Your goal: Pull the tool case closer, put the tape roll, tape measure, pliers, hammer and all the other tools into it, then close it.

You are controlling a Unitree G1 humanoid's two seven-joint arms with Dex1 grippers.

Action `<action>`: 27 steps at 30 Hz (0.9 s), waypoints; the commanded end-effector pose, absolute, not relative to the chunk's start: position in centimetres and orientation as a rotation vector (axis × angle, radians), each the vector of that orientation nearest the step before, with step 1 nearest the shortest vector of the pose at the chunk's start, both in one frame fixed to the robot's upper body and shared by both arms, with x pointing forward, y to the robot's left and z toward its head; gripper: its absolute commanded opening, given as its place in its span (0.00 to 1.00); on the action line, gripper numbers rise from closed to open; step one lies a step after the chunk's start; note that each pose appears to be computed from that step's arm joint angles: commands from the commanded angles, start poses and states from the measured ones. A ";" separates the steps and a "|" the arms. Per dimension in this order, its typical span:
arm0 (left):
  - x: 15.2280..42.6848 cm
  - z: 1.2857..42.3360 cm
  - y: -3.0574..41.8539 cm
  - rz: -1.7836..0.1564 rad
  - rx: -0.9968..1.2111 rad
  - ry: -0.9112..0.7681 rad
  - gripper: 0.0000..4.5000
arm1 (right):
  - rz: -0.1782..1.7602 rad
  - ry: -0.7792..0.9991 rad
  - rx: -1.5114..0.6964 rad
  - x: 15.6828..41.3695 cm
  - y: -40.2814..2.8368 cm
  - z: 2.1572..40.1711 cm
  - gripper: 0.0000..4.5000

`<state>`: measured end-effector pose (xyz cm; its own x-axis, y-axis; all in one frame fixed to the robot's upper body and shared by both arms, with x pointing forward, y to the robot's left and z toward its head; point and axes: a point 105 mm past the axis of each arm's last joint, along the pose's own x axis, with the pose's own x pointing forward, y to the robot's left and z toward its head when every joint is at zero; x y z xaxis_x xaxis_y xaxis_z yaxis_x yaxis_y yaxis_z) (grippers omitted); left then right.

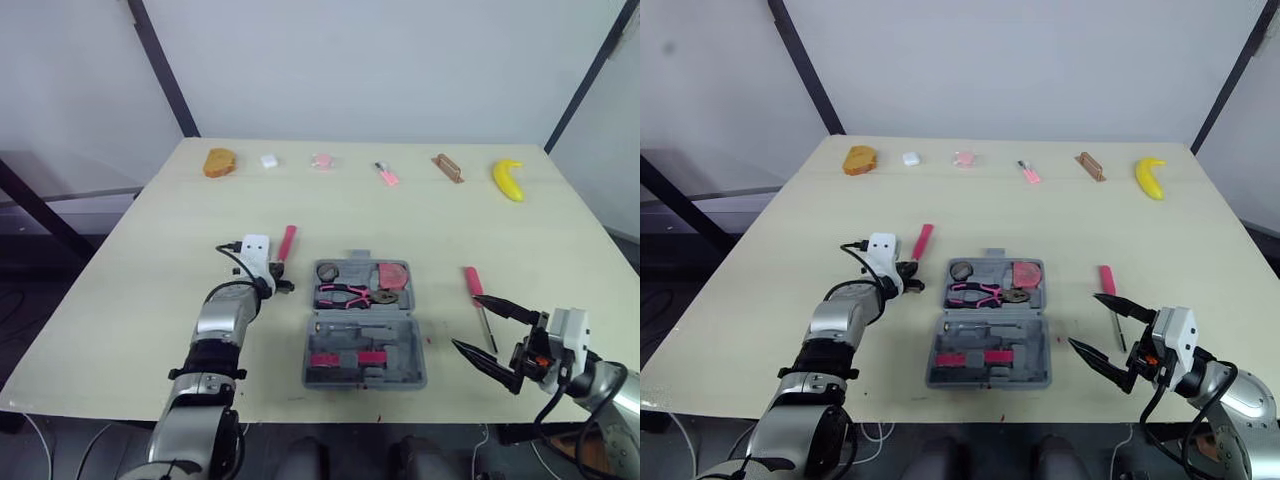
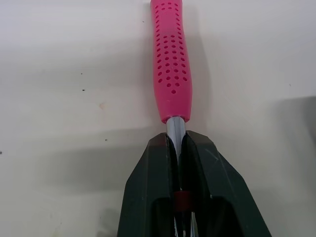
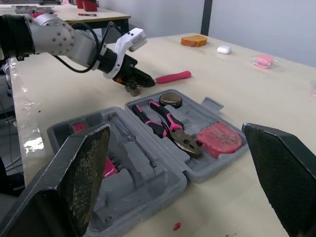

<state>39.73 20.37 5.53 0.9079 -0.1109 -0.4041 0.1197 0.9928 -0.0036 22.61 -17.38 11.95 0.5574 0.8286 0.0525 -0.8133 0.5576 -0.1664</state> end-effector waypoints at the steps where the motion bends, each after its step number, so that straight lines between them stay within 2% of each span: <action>1: 38.5 6.8 21.2 -0.105 0.027 0.381 0.01 | 0.998 -0.176 -0.137 22.5 -16.9 12.9 1.00; 6: 35.6 7.5 22.4 -0.091 0.047 0.391 0.01 | 1.057 -0.157 -0.138 22.1 -16.6 12.8 1.00; 11: 30.7 7.3 23.6 -0.042 0.061 0.439 0.01 | 1.094 -0.151 -0.143 22.3 -16.6 12.9 1.00; 17: 27.4 6.3 23.6 0.016 0.030 0.487 0.01 | 1.122 -0.145 -0.131 22.3 -15.9 12.7 1.00; 21: 26.3 5.9 23.3 0.025 0.029 0.503 0.01 | 1.137 -0.145 -0.127 22.2 -15.7 12.7 1.00; 27: 26.2 5.6 22.7 0.009 -0.006 0.505 0.01 | 1.159 -0.143 -0.128 22.1 -15.5 12.7 1.00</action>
